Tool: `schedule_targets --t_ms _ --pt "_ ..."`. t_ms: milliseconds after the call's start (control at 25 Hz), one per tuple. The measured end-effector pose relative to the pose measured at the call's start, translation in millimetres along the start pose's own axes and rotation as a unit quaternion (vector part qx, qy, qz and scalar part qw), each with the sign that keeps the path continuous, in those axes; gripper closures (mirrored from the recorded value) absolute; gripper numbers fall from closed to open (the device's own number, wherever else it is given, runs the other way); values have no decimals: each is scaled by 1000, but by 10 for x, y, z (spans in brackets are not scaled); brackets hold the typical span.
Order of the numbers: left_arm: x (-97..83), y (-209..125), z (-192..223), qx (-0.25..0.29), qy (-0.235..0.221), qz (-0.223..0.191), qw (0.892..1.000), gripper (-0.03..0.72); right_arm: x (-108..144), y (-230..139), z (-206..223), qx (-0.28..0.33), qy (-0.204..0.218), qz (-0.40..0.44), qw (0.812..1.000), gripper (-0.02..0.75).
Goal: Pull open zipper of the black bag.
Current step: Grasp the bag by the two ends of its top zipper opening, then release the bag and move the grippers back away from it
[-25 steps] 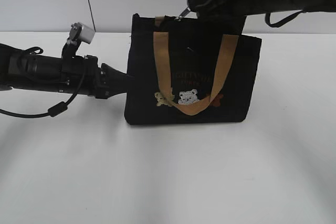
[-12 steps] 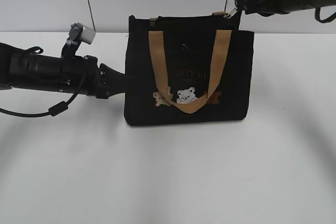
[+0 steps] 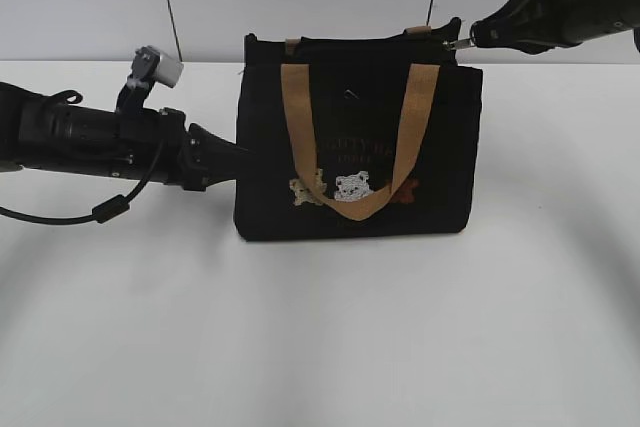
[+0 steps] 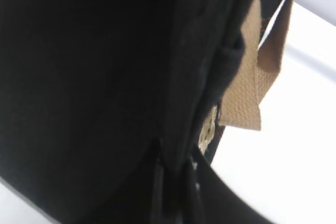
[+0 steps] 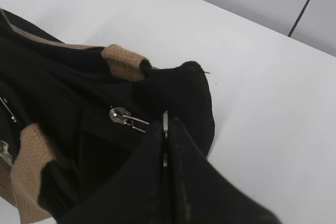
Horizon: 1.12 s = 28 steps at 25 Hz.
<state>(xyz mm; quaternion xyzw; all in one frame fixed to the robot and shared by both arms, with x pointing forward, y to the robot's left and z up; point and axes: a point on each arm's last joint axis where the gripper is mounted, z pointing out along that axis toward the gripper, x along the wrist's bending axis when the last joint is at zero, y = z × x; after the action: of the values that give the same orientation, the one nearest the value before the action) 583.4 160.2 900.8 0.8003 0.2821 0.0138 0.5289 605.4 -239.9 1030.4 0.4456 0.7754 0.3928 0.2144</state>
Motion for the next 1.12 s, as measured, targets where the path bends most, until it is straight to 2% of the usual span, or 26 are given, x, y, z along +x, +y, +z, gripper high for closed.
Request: schedule_targets --t_ms 160,240,360,440,480,560,720,880,1120 --pt "14 -9 0 5 8 -9 1000 648 6 -4 -1 3 4 -1 1000 738" --pt "34 -14 -5 11 21 -32 999 606 24 -9 -2 6 14 -2 1000 668" --pt "56 23 -47 21 49 -44 998 420 66 -5 -32 10 35 -3 999 453" --pt "64 59 -84 25 68 -51 996 269 103 18 -85 9 49 -7 999 304" --pt "61 84 -109 26 77 -57 995 213 126 32 -118 8 56 -10 998 259" --pt "35 140 -169 30 89 -65 993 160 173 61 -194 7 70 -19 997 198" --pt "-67 306 -346 51 106 -59 991 130 284 110 -379 13 102 -40 994 169" --pt "-210 405 -566 72 139 -53 986 128 377 75 -522 53 132 -37 989 167" --pt "-589 320 -950 83 181 -55 978 127 516 27 -662 114 138 -32 983 163"
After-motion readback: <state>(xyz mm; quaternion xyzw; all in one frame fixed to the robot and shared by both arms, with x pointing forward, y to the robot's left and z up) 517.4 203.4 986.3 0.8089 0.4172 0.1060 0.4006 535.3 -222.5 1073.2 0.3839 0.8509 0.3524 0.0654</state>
